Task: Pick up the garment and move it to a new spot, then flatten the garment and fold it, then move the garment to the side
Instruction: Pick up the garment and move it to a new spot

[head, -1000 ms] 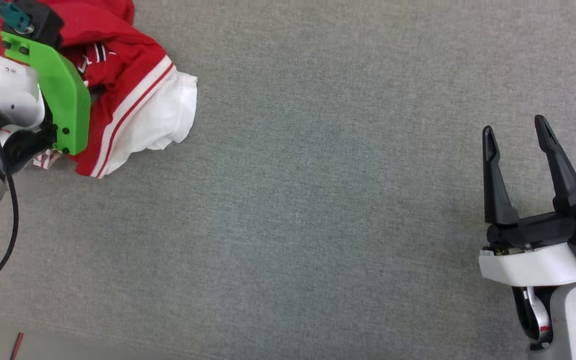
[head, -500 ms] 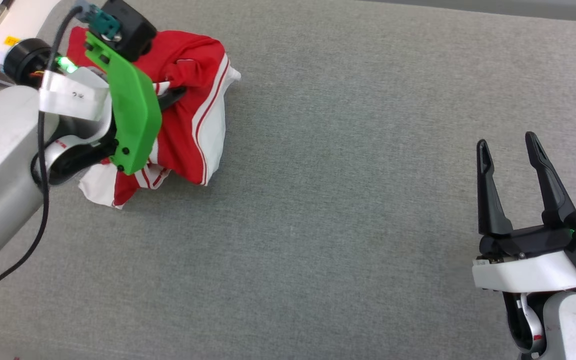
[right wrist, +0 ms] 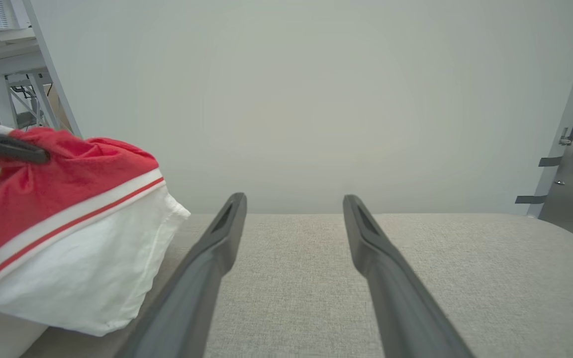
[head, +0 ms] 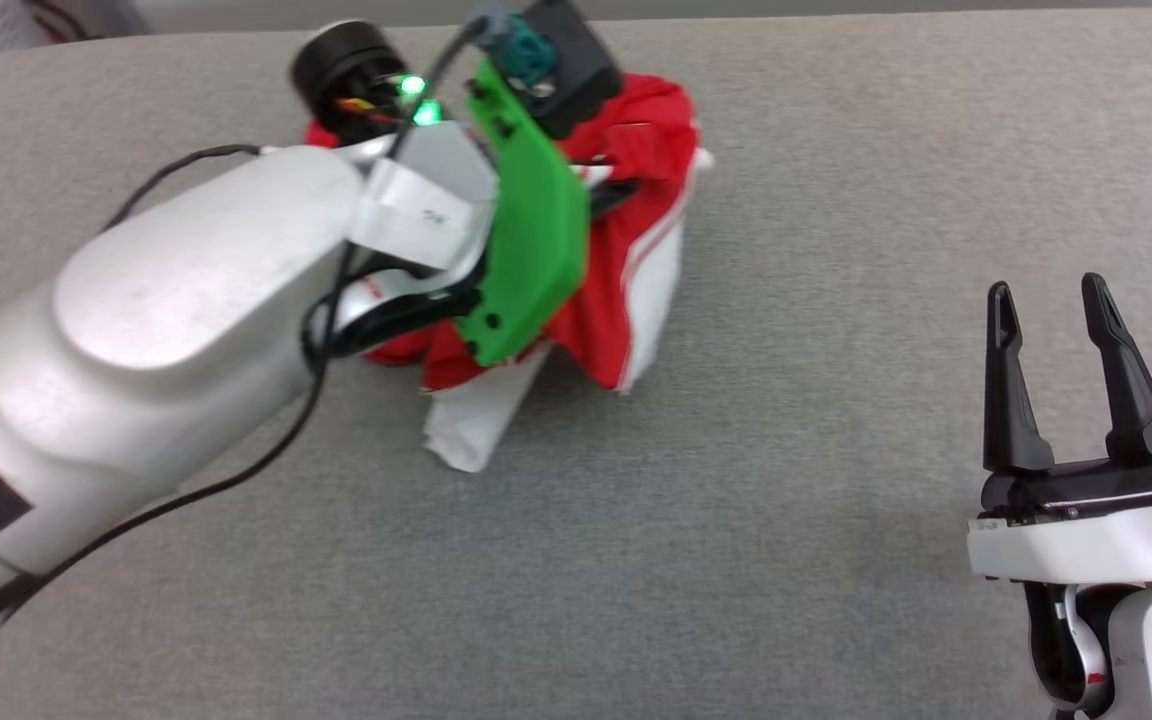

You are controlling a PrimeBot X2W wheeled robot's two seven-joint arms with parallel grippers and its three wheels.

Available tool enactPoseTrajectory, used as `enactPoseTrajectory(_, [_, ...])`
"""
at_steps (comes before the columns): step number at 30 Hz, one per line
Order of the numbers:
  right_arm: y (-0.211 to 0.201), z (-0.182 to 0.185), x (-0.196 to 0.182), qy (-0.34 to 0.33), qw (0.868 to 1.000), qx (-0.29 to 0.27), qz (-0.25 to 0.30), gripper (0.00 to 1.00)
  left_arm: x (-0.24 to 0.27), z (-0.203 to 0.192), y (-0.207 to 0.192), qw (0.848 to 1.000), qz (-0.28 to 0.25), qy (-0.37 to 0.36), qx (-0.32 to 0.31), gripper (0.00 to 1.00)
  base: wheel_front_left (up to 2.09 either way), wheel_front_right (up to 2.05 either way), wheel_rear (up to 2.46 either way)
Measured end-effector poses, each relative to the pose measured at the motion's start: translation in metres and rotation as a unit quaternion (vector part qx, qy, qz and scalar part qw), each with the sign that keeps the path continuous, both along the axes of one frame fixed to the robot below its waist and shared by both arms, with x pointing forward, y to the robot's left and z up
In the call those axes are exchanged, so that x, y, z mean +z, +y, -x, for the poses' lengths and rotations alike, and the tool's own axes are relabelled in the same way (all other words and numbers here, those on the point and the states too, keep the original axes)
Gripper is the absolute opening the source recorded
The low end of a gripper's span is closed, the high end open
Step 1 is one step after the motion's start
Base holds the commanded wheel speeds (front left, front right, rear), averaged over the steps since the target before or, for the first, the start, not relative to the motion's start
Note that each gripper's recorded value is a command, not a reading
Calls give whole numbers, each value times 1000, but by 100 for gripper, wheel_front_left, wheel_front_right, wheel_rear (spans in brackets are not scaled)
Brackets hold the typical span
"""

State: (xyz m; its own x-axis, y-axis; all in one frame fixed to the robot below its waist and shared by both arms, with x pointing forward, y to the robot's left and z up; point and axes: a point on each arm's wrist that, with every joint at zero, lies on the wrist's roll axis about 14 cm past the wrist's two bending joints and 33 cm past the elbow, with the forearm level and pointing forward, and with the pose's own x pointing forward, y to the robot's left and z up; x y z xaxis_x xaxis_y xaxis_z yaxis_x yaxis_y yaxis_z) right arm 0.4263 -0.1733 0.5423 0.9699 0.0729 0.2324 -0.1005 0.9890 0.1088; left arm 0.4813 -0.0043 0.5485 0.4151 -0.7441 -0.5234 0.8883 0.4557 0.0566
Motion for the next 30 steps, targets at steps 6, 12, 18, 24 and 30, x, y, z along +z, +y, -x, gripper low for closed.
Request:
enactPoseTrajectory(6, [-27,13,3,2,999,-39,3,100,21,21,-74,995,48,-14,-91,0,0,0,0])
enactPoseTrajectory(12, [-44,19,-1,9,998,-64,2,100,12,30,-103,990,63,2,-125,0,0,0,0])
enactPoseTrajectory(18, [-47,13,-14,27,997,-69,2,100,-62,12,-83,995,27,59,-74,0,0,0,0])
enactPoseTrajectory(24, [-47,3,-23,35,997,-68,5,100,-141,14,-56,993,-28,105,-34,0,0,0,0])
enactPoseTrajectory(30, [-46,0,-25,38,997,-66,7,100,-146,9,-64,997,16,78,-18,100,0,0,0])
